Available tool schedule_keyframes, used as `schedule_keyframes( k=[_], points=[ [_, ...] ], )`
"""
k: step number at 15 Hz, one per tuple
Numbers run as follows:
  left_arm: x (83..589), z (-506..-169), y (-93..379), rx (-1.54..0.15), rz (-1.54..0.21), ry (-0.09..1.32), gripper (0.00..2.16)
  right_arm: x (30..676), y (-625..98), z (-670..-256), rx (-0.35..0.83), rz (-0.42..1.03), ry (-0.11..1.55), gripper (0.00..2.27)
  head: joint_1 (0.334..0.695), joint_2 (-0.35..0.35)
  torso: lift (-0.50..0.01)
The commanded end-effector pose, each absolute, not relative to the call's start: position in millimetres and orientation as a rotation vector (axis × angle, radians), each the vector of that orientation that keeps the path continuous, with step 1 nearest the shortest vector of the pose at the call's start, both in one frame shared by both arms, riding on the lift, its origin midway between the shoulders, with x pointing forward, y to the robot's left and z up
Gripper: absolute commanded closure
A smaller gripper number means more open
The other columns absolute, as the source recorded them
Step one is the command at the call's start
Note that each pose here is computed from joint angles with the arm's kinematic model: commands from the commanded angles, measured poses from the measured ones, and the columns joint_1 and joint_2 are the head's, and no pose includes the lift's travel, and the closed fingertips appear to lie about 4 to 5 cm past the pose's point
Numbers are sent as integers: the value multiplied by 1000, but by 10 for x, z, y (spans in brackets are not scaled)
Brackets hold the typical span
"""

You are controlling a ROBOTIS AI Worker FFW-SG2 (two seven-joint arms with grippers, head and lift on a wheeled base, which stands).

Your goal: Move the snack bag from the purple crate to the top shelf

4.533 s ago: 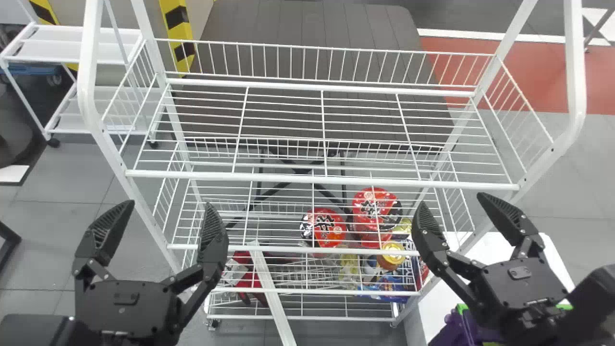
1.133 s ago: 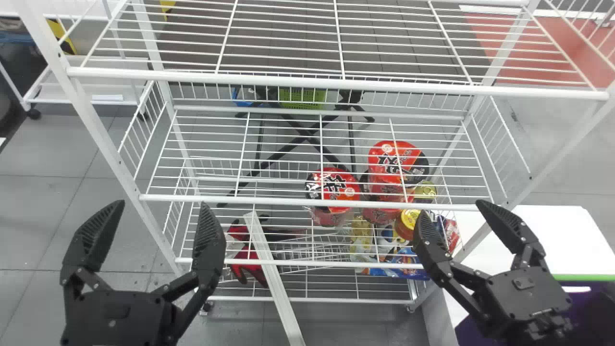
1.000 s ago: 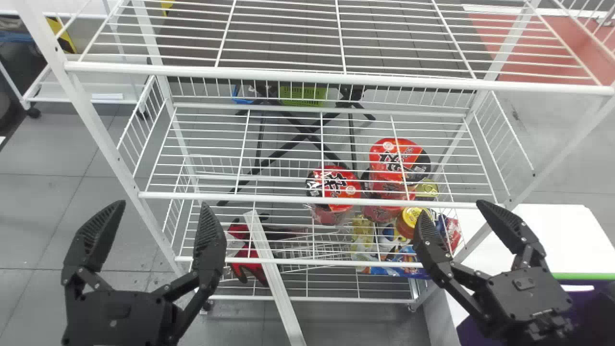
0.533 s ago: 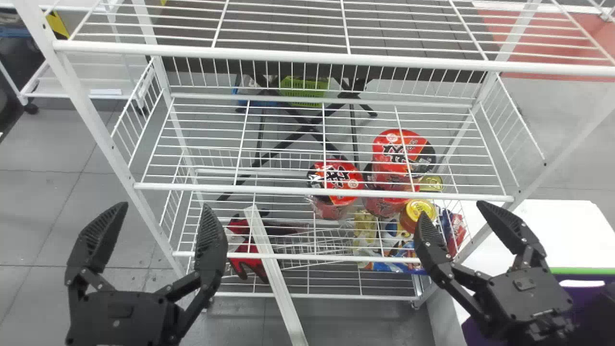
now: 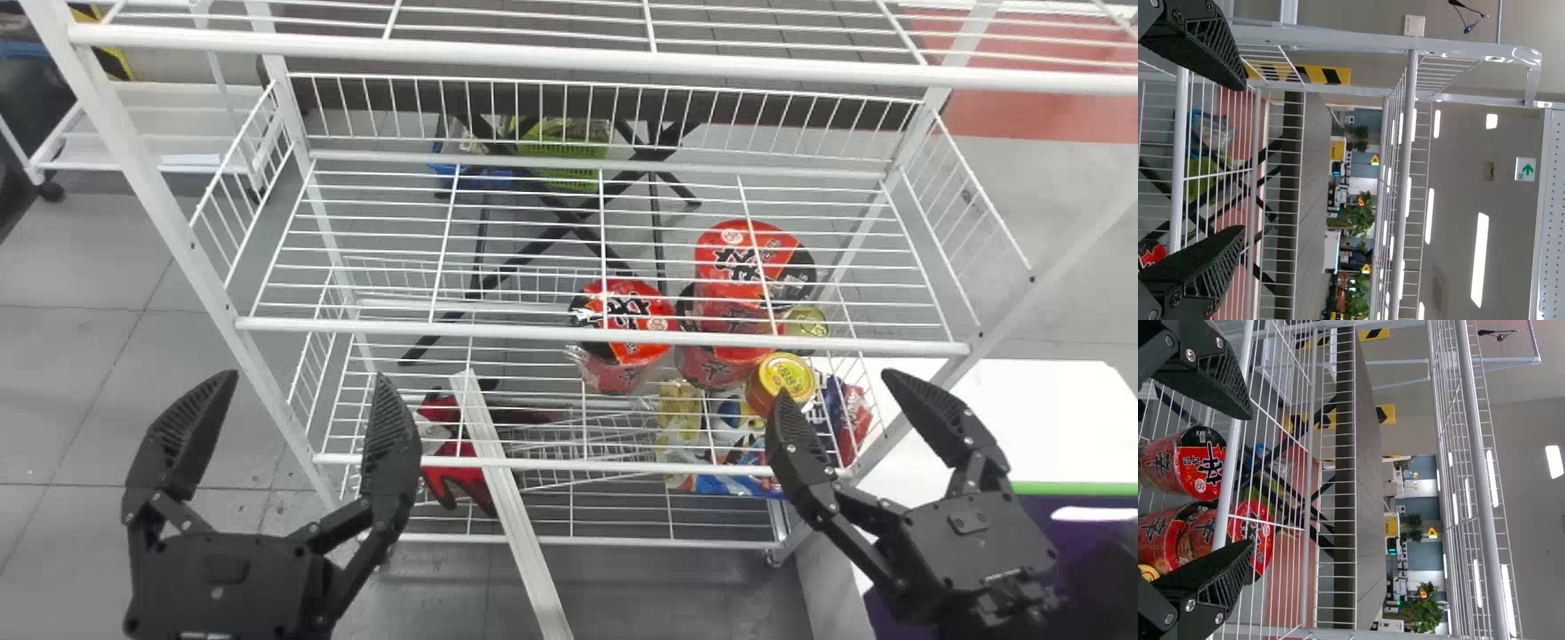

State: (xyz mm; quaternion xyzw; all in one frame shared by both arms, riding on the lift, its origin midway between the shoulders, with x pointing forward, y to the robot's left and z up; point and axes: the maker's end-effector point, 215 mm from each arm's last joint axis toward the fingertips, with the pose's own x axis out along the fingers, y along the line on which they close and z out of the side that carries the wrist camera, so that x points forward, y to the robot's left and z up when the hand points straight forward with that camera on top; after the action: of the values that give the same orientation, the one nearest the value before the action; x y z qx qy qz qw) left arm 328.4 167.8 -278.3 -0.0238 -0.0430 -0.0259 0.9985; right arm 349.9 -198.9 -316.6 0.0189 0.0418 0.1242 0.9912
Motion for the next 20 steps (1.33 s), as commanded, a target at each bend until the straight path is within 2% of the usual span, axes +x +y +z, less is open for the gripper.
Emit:
schedule_keyframes(
  k=[1, 20],
  points=[
    [3283, -2789, 1678, -47, -52, -85, 60, 3498, -1990, -3174, 38, 249, 85, 167, 695, -54, -377],
    [3238, -2774, 1684, -49, -47, -85, 60, 3460, -1994, -3128, 36, 250, 72, 167, 695, -54, -453]
  ],
)
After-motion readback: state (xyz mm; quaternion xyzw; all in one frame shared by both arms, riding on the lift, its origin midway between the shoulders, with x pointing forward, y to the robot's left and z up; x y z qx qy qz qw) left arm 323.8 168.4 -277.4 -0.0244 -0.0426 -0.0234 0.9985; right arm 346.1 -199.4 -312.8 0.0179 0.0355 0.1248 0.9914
